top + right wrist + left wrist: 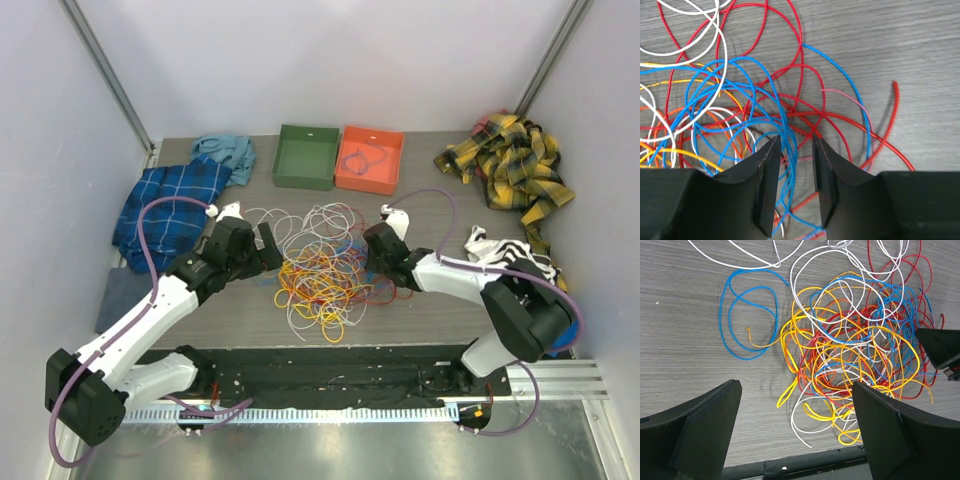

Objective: Untangle the cables

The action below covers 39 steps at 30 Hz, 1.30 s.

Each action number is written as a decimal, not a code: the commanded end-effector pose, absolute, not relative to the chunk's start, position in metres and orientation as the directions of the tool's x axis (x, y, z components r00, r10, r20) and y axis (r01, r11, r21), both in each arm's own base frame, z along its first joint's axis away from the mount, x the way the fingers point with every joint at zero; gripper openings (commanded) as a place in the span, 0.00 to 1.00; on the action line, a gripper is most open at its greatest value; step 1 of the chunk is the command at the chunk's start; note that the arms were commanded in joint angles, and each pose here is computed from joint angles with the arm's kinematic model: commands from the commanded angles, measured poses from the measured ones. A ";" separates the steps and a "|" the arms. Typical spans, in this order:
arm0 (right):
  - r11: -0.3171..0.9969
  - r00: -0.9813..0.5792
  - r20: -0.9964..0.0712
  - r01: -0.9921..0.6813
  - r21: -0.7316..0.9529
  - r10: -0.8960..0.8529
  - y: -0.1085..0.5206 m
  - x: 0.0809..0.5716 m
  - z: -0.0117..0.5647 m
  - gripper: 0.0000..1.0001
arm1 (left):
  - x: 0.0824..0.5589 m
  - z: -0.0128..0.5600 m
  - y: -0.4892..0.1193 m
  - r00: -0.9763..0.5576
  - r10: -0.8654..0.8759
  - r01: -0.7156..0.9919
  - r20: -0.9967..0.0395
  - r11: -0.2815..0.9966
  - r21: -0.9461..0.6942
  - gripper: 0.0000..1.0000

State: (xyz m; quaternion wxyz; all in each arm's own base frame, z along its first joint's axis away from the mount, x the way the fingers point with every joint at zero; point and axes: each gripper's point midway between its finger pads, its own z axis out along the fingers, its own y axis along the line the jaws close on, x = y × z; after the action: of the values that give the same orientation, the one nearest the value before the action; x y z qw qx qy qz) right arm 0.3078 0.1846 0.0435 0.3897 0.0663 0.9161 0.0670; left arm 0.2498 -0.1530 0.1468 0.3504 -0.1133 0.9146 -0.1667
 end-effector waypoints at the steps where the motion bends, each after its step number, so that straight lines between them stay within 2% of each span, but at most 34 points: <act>1: 0.972 -0.616 -0.760 0.038 0.234 0.207 0.211 0.342 0.068 0.40 | 0.256 0.160 -0.157 -0.704 -0.333 -0.071 -0.627 0.912 -0.405 0.98; 9: 0.989 -0.650 -0.748 0.043 0.140 0.134 0.213 0.357 0.052 0.37 | 0.257 0.156 -0.158 -0.710 -0.327 -0.070 -0.623 0.914 -0.399 0.98; 12: 0.990 -0.665 -0.736 0.050 0.129 0.129 0.210 0.353 0.043 0.30 | 0.257 0.156 -0.157 -0.709 -0.327 -0.070 -0.625 0.914 -0.399 0.98; 15: 0.990 -0.666 -0.734 0.054 0.132 0.135 0.209 0.351 0.043 0.17 | 0.257 0.155 -0.157 -0.709 -0.329 -0.071 -0.624 0.914 -0.400 0.98; 16: 0.989 -0.665 -0.734 0.058 0.132 0.137 0.207 0.350 0.043 0.07 | 0.257 0.155 -0.157 -0.708 -0.329 -0.070 -0.625 0.914 -0.400 0.98; 17: 0.989 -0.660 -0.737 0.059 0.137 0.142 0.206 0.349 0.046 0.05 | 0.257 0.156 -0.158 -0.708 -0.328 -0.069 -0.625 0.913 -0.401 0.98; 18: 0.987 -0.645 -0.749 0.059 0.152 0.154 0.206 0.350 0.057 0.01 | 0.257 0.157 -0.158 -0.707 -0.329 -0.068 -0.626 0.913 -0.403 0.98; 20: 0.985 -0.624 -0.764 0.057 0.164 0.163 0.205 0.348 0.074 0.01 | 0.257 0.159 -0.157 -0.702 -0.333 -0.067 -0.629 0.911 -0.407 0.98; 23: 0.973 -0.555 -0.805 0.032 0.229 0.208 0.205 0.345 0.130 0.01 | 0.259 0.167 -0.159 -0.687 -0.339 -0.055 -0.642 0.906 -0.420 0.98; 29: 0.898 -0.370 -0.862 -0.137 0.418 0.345 0.209 0.321 0.289 0.01 | 0.272 0.207 -0.181 -0.632 -0.374 0.053 -0.679 0.853 -0.519 0.98; 32: 0.866 -0.347 -0.857 -0.193 0.462 0.380 0.209 0.308 0.334 0.01 | 0.279 0.234 -0.204 -0.613 -0.398 0.149 -0.683 0.790 -0.594 0.97; 36: 0.844 -0.341 -0.850 -0.224 0.488 0.401 0.207 0.297 0.351 0.01 | 0.287 0.253 -0.226 -0.596 -0.396 0.215 -0.699 0.759 -0.614 0.97; 38: 0.882 -0.398 -0.855 -0.189 0.432 0.334 0.207 0.300 0.318 0.27 | 0.288 0.251 -0.229 -0.606 -0.393 0.209 -0.692 0.760 -0.615 0.96; 39: 0.897 -0.429 -0.852 -0.178 0.405 0.299 0.208 0.301 0.301 0.48 | 0.287 0.248 -0.229 -0.609 -0.391 0.206 -0.690 0.762 -0.614 0.96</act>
State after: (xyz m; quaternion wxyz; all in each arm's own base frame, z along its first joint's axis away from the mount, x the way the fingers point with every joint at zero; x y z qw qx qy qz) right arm 0.3014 0.2019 0.3734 0.6005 0.0758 0.7429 0.2860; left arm 0.2788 -0.2098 0.2164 0.4131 -0.0735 0.8582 -0.2957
